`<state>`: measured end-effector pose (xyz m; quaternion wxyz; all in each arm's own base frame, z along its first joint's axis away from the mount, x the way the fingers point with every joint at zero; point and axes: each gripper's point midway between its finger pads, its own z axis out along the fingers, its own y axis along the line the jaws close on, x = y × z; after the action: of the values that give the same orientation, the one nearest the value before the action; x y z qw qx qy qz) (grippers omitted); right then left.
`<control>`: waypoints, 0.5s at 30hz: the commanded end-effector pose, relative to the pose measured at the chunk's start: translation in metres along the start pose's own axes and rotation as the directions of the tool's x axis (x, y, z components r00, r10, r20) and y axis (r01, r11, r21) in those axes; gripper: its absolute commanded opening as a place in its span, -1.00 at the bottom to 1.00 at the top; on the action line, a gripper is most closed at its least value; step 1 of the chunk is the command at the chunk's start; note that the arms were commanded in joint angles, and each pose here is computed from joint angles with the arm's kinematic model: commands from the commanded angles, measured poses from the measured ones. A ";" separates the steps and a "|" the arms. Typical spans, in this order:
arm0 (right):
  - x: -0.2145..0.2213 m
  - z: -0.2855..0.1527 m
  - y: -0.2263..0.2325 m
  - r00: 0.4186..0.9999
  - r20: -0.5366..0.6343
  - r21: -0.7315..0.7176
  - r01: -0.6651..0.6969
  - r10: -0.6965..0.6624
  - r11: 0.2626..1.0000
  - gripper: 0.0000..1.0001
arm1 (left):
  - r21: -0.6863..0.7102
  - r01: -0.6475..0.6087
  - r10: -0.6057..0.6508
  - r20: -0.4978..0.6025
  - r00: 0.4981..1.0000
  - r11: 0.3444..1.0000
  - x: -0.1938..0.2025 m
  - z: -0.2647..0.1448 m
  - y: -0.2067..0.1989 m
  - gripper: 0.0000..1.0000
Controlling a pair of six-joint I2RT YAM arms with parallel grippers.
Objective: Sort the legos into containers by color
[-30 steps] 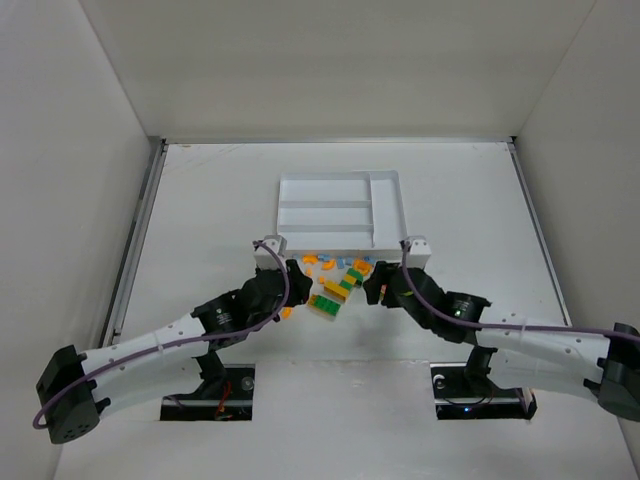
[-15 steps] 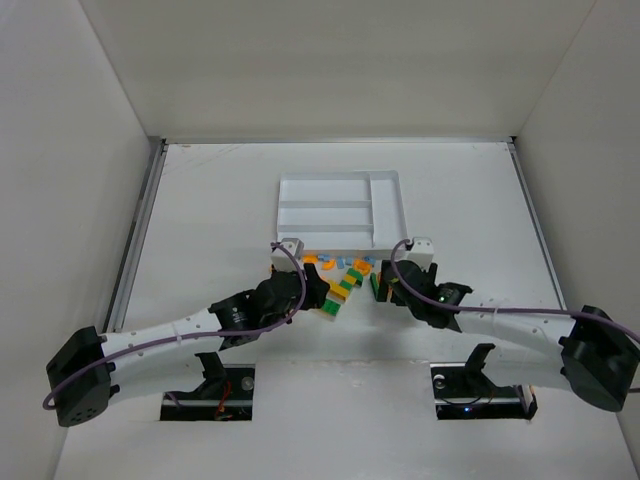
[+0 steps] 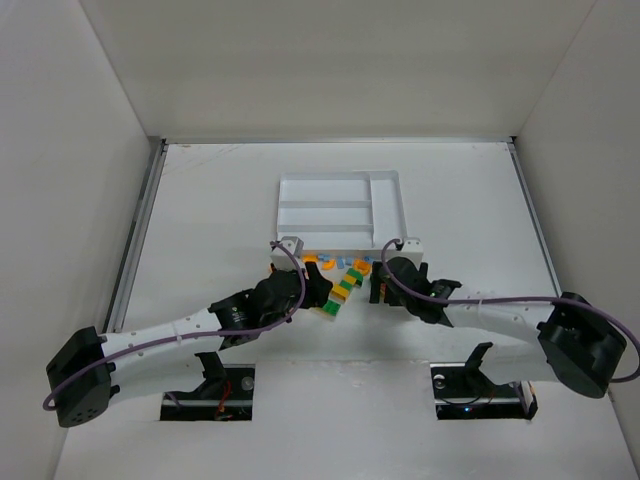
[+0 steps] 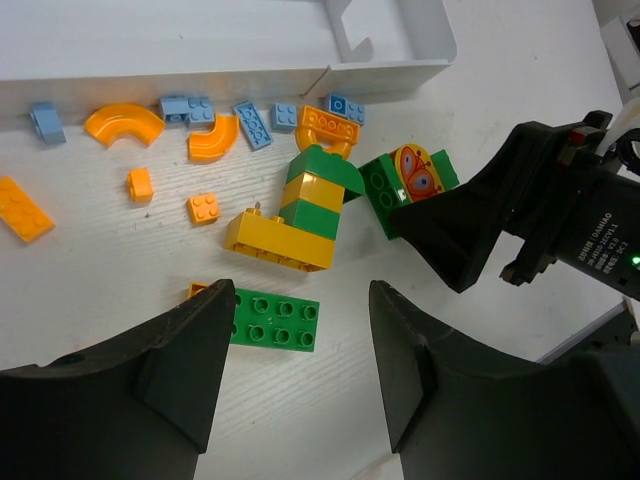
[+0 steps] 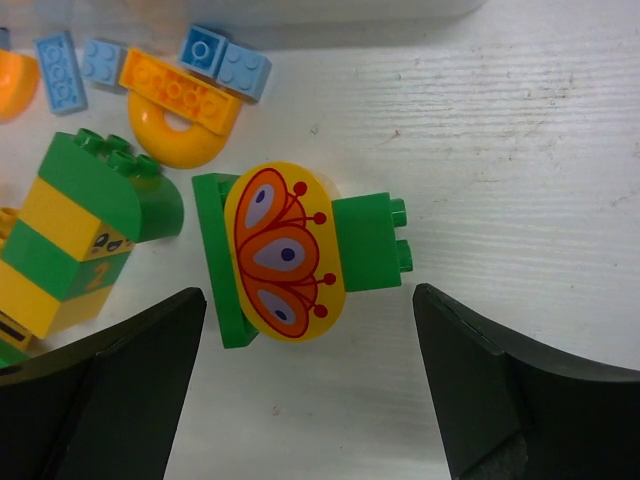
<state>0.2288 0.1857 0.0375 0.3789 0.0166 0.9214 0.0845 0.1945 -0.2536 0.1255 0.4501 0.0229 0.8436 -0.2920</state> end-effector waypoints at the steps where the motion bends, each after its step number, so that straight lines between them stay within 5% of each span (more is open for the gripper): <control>1: -0.016 0.003 0.012 0.999 0.041 -0.035 -0.024 0.026 0.999 0.81 | 0.050 0.039 -0.041 0.034 0.999 0.998 -0.012 -0.001 -0.014 0.10; 15: -0.021 0.018 0.009 0.999 0.050 0.016 0.004 -0.005 1.000 0.76 | 0.115 0.162 -0.164 0.008 0.986 0.980 -0.014 -0.002 -0.021 0.22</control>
<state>0.2383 0.1851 0.0262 0.3750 0.0120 0.9247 0.0652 0.1962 -0.2630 0.1365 0.4294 -0.0123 0.8355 -0.3427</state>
